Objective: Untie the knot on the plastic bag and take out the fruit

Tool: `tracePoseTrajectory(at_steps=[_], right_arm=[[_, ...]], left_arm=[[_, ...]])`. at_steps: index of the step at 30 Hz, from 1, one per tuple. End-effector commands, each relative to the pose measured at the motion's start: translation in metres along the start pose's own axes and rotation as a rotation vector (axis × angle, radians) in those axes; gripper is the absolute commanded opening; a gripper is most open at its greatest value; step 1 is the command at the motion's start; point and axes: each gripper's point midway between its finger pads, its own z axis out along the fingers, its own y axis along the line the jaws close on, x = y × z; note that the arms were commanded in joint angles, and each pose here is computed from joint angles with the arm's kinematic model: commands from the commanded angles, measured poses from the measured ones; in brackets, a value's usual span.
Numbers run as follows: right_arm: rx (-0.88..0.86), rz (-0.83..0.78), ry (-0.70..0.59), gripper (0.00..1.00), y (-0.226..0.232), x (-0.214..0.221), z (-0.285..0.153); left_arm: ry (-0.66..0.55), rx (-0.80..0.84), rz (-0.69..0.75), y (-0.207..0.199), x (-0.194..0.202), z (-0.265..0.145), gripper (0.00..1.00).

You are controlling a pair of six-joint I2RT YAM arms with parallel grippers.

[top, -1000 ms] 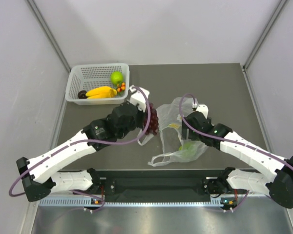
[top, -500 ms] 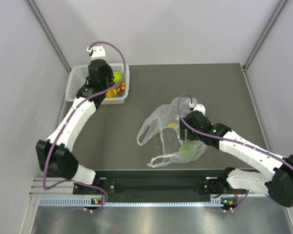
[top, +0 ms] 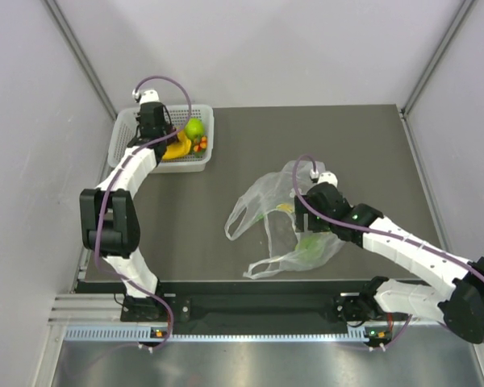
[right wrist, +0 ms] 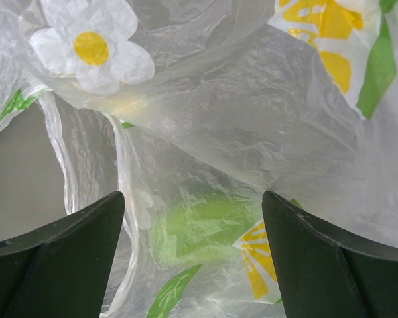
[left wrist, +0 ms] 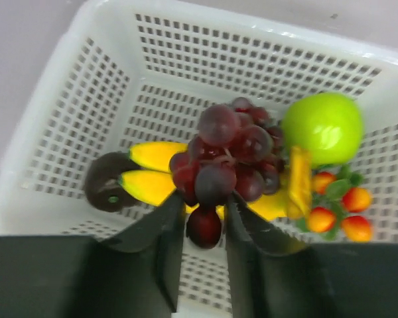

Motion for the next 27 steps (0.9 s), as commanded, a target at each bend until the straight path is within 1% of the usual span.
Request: tracePoseTrajectory(at_steps=[1,2,3,4,5,6,7,8,9,10,11,12,13,14,15,16,17,19,22,24,25,27], right_arm=[[-0.035,0.015,-0.077,0.86,0.005,-0.025,-0.013],[-0.035,0.007,-0.082,0.86,0.005,-0.028,-0.015],[-0.037,0.003,-0.084,0.87,0.005,-0.029,-0.017],[-0.032,0.0,-0.08,0.87,0.004,-0.028,-0.017],[-0.029,-0.009,-0.077,0.88,0.003,-0.028,-0.019],[-0.029,-0.013,-0.078,0.89,0.002,-0.028,-0.02],[-0.031,-0.018,-0.076,0.89,0.002,-0.027,-0.021],[-0.028,-0.027,-0.072,0.9,0.001,-0.027,-0.022],[-0.044,-0.034,-0.069,0.9,0.003,-0.026,-0.024],[-0.052,-0.042,-0.066,0.9,0.004,-0.026,-0.025],[-0.065,-0.058,-0.063,0.89,0.006,-0.025,-0.027],[-0.076,-0.069,-0.052,0.89,0.007,-0.023,-0.029],[-0.083,-0.079,-0.048,0.89,0.009,-0.022,-0.031],[-0.092,-0.095,-0.049,0.89,0.011,-0.023,-0.033],[-0.11,-0.113,-0.041,0.89,0.015,-0.021,-0.037],[-0.122,-0.131,-0.032,0.89,0.017,-0.019,-0.038],[-0.136,-0.138,-0.028,0.89,0.021,-0.019,-0.041],[-0.161,-0.169,-0.004,0.89,0.029,-0.012,-0.044],[-0.167,-0.217,0.026,0.89,0.043,0.0,-0.045],[-0.151,-0.267,0.048,0.89,0.056,0.009,-0.042],[-0.138,-0.264,0.052,0.89,0.06,0.01,-0.042],[-0.068,-0.277,0.065,0.88,0.061,0.016,-0.033]], left_arm=[[-0.105,0.087,-0.09,-0.016,-0.037,-0.007,0.37],[-0.111,0.106,-0.114,-0.018,-0.04,-0.014,0.44],[-0.074,0.109,-0.112,-0.017,-0.027,-0.017,0.74],[-0.056,0.123,-0.116,-0.018,-0.022,-0.022,0.81],[-0.072,0.141,-0.145,-0.019,-0.03,-0.034,0.99],[-0.046,0.164,-0.146,-0.022,-0.018,-0.04,0.99],[-0.043,0.173,-0.152,-0.023,-0.015,-0.047,0.99],[-0.069,0.196,-0.165,-0.027,-0.024,-0.067,0.99],[-0.048,0.201,-0.163,-0.027,-0.01,-0.074,0.99],[-0.045,0.221,-0.166,-0.03,-0.008,-0.085,0.99],[-0.072,0.259,-0.185,-0.035,-0.015,-0.107,0.99],[-0.048,0.271,-0.183,-0.036,0.0,-0.115,0.99],[-0.046,0.3,-0.19,-0.04,0.003,-0.127,0.99],[-0.074,0.351,-0.198,-0.049,-0.004,-0.151,0.99],[-0.059,0.362,-0.186,-0.052,0.006,-0.16,0.99],[-0.089,0.411,-0.173,-0.063,0.002,-0.183,0.99],[-0.077,0.432,-0.153,-0.068,0.011,-0.192,0.99],[-0.072,0.481,-0.136,-0.079,0.015,-0.21,0.99],[-0.045,0.605,-0.134,-0.099,0.03,-0.248,0.99],[-0.031,0.631,-0.134,-0.101,0.041,-0.258,0.99],[-0.039,0.669,-0.141,-0.104,0.041,-0.271,0.99],[-0.034,0.686,-0.14,-0.105,0.046,-0.279,0.99]])
